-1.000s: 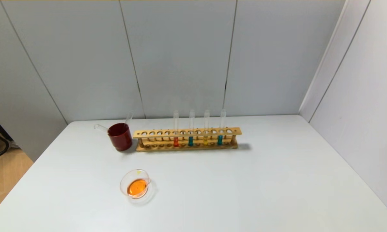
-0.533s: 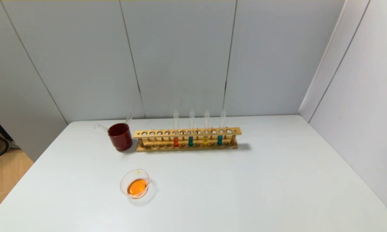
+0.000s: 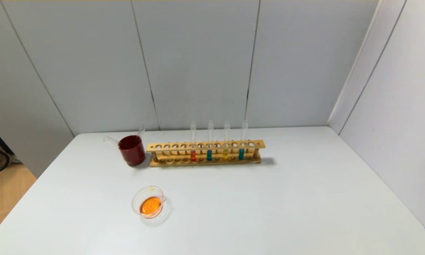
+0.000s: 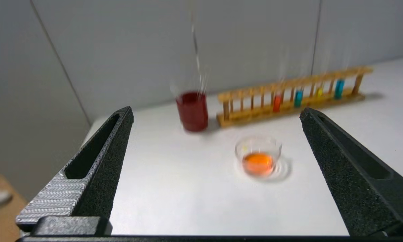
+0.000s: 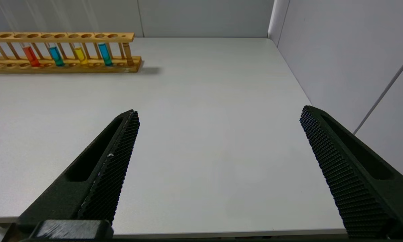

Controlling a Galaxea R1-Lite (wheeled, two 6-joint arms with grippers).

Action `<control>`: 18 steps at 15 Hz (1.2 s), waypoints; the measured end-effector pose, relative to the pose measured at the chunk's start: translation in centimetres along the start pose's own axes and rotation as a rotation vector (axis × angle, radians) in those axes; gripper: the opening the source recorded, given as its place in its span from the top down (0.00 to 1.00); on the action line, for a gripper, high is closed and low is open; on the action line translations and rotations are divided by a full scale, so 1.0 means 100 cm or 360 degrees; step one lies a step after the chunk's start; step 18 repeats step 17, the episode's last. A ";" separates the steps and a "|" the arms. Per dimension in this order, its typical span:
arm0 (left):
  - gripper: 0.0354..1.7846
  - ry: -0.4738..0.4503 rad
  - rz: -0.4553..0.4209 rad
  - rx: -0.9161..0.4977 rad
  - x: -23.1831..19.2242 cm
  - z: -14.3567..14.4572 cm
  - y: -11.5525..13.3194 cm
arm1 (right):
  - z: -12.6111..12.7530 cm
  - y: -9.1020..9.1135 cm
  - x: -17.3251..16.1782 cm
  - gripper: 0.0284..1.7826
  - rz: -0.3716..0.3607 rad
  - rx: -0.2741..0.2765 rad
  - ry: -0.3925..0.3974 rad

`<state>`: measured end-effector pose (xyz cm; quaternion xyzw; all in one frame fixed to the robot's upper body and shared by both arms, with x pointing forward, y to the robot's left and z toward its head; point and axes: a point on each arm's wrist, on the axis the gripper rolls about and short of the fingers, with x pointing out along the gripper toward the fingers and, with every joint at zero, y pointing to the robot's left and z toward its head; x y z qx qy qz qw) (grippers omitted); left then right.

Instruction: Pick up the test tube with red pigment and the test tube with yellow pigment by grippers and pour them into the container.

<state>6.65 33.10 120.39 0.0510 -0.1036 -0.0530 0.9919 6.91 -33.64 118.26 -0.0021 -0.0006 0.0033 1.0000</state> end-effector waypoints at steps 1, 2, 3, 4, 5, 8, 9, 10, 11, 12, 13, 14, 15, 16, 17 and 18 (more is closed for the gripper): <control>0.02 0.0119 0.0049 -0.0010 0.000 -0.008 0.000 | 0.000 0.000 0.000 0.02 0.0001 0.0000 0.0000; 0.02 0.0246 0.0103 -0.0022 -0.001 -0.016 0.000 | 0.000 0.000 0.000 0.02 0.0000 0.0000 0.0000; 0.02 0.0338 0.0137 -0.0044 -0.002 -0.022 0.000 | 0.000 0.000 0.000 0.02 -0.0001 0.0000 0.0000; 0.02 0.0340 0.0148 -0.0070 -0.002 -0.022 0.000 | 0.000 0.000 0.000 0.02 0.0000 0.0000 0.0000; 0.02 0.0342 0.0149 -0.0081 -0.002 -0.022 0.000 | 0.000 0.000 0.000 0.02 0.0001 0.0001 0.0000; 0.02 0.0345 0.0160 -0.0128 -0.002 -0.022 0.000 | 0.000 0.000 0.000 0.02 0.0001 0.0000 0.0000; 0.02 0.0344 0.0163 -0.0130 -0.002 -0.022 0.000 | 0.000 0.000 0.000 0.02 0.0001 0.0000 0.0000; 0.02 0.0344 0.0163 -0.0128 -0.002 -0.022 0.000 | 0.000 0.000 0.000 0.02 0.0000 0.0000 0.0000; 0.02 0.0344 0.0162 -0.0129 -0.002 -0.022 0.000 | 0.000 0.000 0.000 0.02 0.0000 0.0001 0.0000; 0.02 0.0344 0.0163 -0.0136 -0.002 -0.022 0.000 | 0.000 0.000 0.000 0.02 0.0000 0.0000 0.0000; 0.02 0.0343 0.0164 -0.0147 -0.002 -0.022 0.000 | 0.000 0.000 0.000 0.02 0.0001 0.0000 0.0000; 0.02 0.0343 0.0163 -0.0149 -0.002 -0.022 0.000 | 0.000 0.000 0.000 0.02 0.0001 0.0000 -0.0002; 0.02 0.0342 0.0163 -0.0150 -0.002 -0.022 0.000 | 0.000 0.000 0.000 0.02 0.0000 -0.0001 -0.0002; 0.02 0.0342 0.0161 -0.0150 -0.002 -0.022 0.000 | 0.000 0.000 0.000 0.02 -0.0001 -0.0002 -0.0002; 0.02 0.0337 0.0161 -0.0150 -0.002 -0.022 0.000 | 0.000 0.000 0.000 0.02 0.0000 -0.0001 -0.0002; 0.02 0.0337 0.0161 -0.0150 -0.002 -0.022 0.000 | 0.000 0.000 0.000 0.02 0.0000 -0.0001 -0.0002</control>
